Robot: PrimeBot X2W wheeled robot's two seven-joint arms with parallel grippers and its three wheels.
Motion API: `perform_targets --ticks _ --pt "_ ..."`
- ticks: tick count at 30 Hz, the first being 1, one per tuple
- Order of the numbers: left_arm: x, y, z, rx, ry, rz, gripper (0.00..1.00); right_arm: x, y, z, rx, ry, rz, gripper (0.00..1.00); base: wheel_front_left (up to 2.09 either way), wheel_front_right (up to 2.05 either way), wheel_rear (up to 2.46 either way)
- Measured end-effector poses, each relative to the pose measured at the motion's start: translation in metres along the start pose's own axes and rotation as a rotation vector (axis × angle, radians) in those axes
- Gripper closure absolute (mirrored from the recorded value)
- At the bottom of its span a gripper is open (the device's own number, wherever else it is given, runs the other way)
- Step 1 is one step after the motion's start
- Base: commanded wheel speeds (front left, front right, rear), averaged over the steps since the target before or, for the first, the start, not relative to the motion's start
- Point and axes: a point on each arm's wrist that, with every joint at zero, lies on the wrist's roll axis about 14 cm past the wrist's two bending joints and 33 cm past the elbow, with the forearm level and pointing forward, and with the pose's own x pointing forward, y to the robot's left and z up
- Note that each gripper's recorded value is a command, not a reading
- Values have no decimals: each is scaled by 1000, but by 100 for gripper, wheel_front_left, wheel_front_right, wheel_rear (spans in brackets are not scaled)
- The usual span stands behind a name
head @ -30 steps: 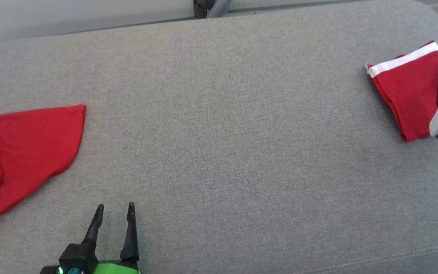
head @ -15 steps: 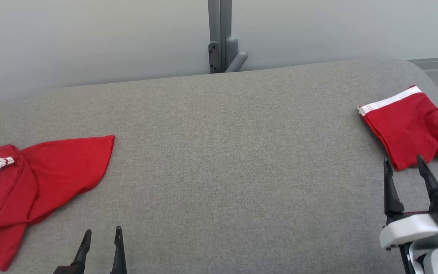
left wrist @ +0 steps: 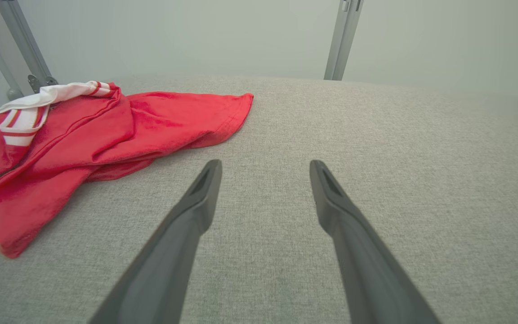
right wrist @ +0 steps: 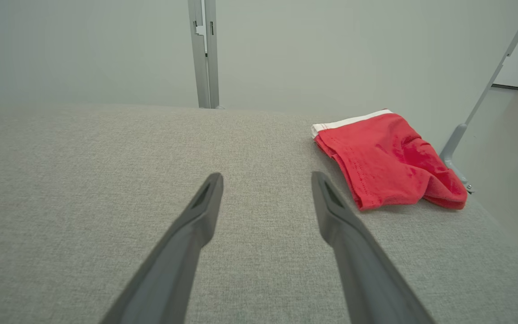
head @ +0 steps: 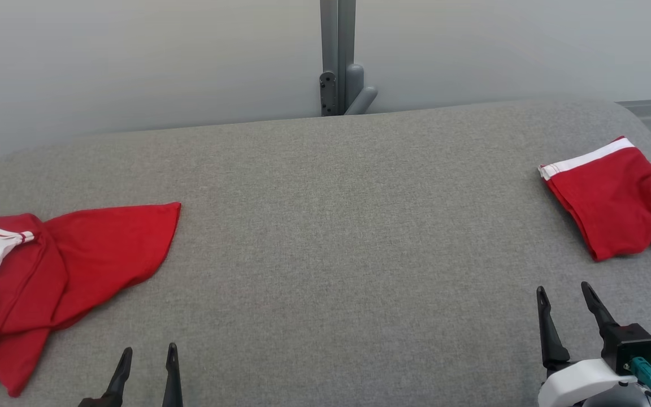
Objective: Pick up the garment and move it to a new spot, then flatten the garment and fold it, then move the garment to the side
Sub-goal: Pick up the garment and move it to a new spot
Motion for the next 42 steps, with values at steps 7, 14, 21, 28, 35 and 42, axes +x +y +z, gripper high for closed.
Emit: perform_targets --ticks 7,14,21,28,35,42 --pt "-1 2 2 -2 -8 4 0 3 9 -3 3 10 28 0 0 0 0" --pt "-3 4 7 -6 -24 10 0 6 21 -2 11 5 63 0 0 0 0" --pt "-14 17 14 -8 -54 62 0 14 59 4 30 -12 177 0 0 0 0" --pt "-46 47 11 -21 -61 182 0 19 111 5 50 -9 331 0 0 0 0" --pt "-87 79 8 -39 -77 327 0 22 163 10 67 -14 487 0 0 0 0" --pt "-113 96 10 -54 -108 415 0 20 193 14 63 -17 578 0 0 0 0"
